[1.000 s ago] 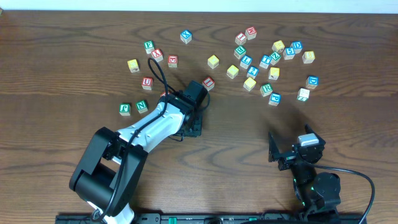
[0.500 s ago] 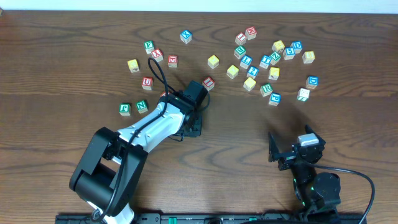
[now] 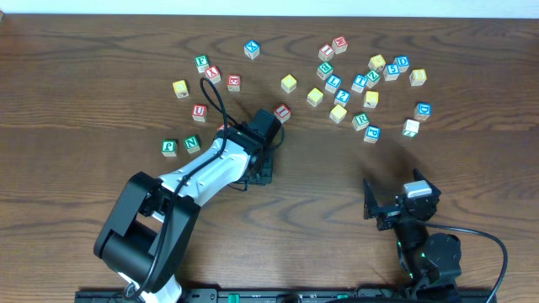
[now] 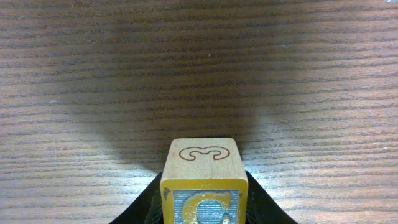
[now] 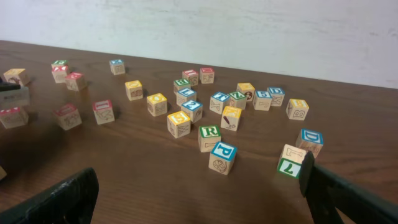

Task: Spell out CORL
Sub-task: 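Lower the held C block onto the table surface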

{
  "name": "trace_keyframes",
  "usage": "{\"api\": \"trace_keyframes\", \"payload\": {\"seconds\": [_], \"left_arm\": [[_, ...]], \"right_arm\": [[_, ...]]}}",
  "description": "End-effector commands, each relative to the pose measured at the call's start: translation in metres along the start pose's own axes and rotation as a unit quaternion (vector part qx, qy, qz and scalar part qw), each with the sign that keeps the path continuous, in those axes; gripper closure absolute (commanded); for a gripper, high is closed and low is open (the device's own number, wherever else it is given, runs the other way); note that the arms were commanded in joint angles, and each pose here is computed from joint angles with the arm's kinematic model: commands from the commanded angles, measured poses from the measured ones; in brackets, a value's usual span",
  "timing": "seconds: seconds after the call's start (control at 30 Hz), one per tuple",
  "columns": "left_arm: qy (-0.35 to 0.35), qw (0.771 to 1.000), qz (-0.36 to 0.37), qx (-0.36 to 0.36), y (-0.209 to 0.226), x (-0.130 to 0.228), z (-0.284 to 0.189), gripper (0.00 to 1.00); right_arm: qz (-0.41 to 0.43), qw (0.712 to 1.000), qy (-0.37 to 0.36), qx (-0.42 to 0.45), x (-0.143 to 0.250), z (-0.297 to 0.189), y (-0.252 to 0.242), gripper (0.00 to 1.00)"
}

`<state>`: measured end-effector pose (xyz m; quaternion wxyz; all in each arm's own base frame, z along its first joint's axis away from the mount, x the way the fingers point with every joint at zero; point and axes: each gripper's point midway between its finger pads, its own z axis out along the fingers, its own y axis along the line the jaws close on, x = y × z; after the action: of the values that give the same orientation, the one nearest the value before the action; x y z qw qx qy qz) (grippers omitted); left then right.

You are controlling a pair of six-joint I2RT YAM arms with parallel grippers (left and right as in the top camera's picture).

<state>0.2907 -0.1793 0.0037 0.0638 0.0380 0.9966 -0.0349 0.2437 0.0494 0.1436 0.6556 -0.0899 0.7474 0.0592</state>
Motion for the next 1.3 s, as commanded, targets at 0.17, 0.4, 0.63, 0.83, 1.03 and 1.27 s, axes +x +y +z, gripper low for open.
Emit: {"api": "trace_keyframes", "payload": {"seconds": [0.17,0.4,0.63,0.83,1.03,1.27], "left_arm": [[0.005,1.000,0.008,-0.016,0.0058,0.0030,0.0052,0.92],[0.005,1.000,0.007,-0.024,0.0088,0.0034,0.0051,0.92],[0.010,1.000,0.007,-0.025,0.0093,0.0058,0.0050,0.83],[0.011,1.000,0.007,-0.025,0.0094,0.0062,0.0050,0.72],[0.010,1.000,0.007,-0.024,0.0093,0.0060,0.0049,0.63],[0.010,1.000,0.007,-0.024,0.0093,0.0060,0.0049,0.58]], "right_arm": [[0.002,1.000,0.001,0.005,0.0007,-0.0002,-0.0025,0.01],[0.002,1.000,0.001,0.005,0.0007,-0.0002,-0.0025,0.01],[0.002,1.000,0.001,0.005,0.0007,-0.0002,-0.0025,0.01],[0.002,1.000,0.001,0.005,0.0007,-0.0002,-0.0025,0.01],[0.002,1.000,0.001,0.005,0.0007,-0.0002,-0.0025,0.01],[0.002,1.000,0.001,0.005,0.0007,-0.0002,-0.0025,0.01]]}}
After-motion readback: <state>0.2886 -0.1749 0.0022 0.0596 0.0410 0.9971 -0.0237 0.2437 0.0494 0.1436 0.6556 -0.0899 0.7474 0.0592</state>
